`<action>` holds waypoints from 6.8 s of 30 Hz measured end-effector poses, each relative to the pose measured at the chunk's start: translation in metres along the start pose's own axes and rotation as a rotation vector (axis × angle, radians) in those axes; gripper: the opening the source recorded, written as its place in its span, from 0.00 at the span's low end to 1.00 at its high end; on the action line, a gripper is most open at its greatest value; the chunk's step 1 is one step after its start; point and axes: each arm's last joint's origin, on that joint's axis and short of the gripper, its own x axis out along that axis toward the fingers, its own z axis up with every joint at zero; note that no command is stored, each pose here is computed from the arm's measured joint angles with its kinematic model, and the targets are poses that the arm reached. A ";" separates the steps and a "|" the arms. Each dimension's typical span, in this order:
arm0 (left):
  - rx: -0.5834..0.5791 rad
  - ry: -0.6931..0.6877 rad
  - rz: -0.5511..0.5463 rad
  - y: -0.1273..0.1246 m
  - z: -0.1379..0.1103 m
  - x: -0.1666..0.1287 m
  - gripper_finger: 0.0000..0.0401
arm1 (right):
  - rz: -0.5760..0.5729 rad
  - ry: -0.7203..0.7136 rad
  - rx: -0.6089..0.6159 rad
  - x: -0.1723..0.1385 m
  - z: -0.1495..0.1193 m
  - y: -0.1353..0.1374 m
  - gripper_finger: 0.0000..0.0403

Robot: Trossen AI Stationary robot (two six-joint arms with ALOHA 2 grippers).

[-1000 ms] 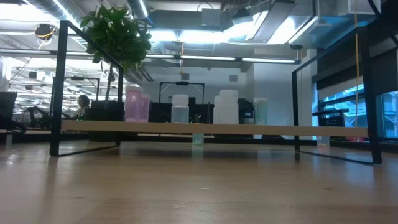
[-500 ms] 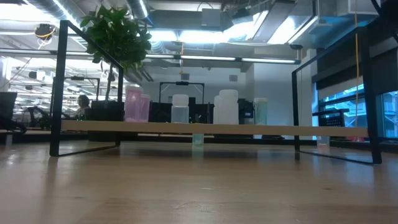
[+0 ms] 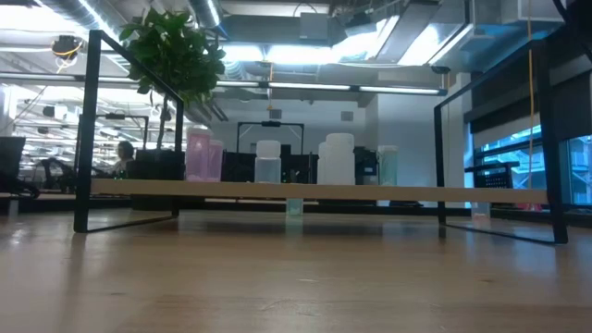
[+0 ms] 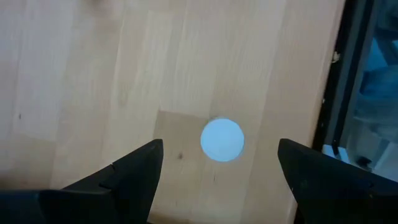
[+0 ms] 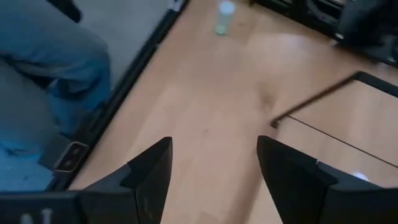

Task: Pick and place medicine bottles onto shelf by color
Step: Put the bottom blue pill bottle on the shelf aligned with the other blue pill bottles

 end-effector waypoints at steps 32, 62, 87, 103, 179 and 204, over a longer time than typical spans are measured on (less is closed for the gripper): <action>-0.025 -0.012 -0.079 0.006 -0.012 0.036 0.78 | 0.013 -0.008 -0.009 0.000 0.001 0.000 0.59; -0.033 -0.011 -0.081 0.006 -0.010 0.037 0.36 | 0.013 -0.008 -0.005 0.000 0.001 0.000 0.59; 0.016 -0.045 -0.084 0.003 0.053 0.037 0.22 | -0.072 0.131 -0.010 -0.027 -0.011 0.011 0.59; 0.183 -0.110 -0.080 0.020 0.113 0.053 0.22 | -0.348 0.220 0.077 -0.077 -0.029 0.049 0.59; 0.222 -0.259 -0.067 0.036 0.212 0.059 0.22 | -0.166 -0.199 0.065 -0.055 -0.135 0.056 0.59; 0.287 -0.031 -0.033 0.014 0.217 0.101 0.23 | -0.165 -0.199 0.063 -0.055 -0.135 0.057 0.59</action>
